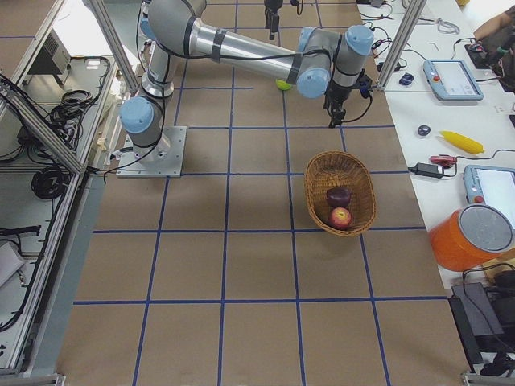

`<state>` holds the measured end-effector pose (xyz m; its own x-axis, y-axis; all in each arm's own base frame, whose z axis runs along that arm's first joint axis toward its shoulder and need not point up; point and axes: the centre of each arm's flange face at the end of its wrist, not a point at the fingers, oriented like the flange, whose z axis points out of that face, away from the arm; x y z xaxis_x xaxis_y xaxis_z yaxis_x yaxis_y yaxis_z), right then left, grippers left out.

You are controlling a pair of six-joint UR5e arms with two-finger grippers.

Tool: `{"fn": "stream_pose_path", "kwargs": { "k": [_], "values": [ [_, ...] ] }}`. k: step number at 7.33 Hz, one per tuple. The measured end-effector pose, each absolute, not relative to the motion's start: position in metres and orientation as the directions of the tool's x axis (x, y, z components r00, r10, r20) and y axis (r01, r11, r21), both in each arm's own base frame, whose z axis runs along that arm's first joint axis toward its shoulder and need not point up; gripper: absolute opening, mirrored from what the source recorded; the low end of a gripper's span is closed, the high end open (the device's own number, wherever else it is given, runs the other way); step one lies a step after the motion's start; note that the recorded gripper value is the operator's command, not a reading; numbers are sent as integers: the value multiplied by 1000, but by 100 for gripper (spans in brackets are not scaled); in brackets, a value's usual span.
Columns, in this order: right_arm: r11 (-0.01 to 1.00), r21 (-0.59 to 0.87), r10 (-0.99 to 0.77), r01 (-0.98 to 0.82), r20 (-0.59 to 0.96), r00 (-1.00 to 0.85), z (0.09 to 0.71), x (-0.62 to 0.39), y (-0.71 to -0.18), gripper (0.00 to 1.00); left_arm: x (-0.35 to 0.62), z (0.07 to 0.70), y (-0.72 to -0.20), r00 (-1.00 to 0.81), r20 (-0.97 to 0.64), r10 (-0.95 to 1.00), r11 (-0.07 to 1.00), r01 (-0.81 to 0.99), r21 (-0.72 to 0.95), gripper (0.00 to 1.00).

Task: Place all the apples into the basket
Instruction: 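Lower the green apple at the table center and open the left gripper, then grasp the green apple with the right gripper while the left gripper withdraws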

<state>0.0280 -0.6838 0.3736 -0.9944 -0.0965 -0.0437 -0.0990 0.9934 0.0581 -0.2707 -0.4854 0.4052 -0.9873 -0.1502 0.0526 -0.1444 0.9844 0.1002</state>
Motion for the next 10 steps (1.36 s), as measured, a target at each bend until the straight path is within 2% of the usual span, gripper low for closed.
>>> {"fn": "stream_pose_path", "kwargs": {
  "k": [2,4,6,8,10],
  "values": [
    [994,90,-48,-54,-62,-997,364,138,-664,100,-223,456,-460,-990,22,-141,988,-140,63,100],
    [998,54,29,27,-52,-998,350,231,-643,100,-178,477,-461,-998,34,-59,998,-58,20,100],
    [997,54,62,59,-47,-997,309,308,-615,100,-147,488,-463,-999,36,29,1000,28,-12,100],
    [994,10,112,111,-62,-992,258,366,-590,100,-140,493,-461,-999,33,24,999,24,-22,100],
    [992,4,127,127,-53,-990,232,380,-574,100,-139,493,-457,-999,32,20,1000,19,-21,100]
  ]
}}
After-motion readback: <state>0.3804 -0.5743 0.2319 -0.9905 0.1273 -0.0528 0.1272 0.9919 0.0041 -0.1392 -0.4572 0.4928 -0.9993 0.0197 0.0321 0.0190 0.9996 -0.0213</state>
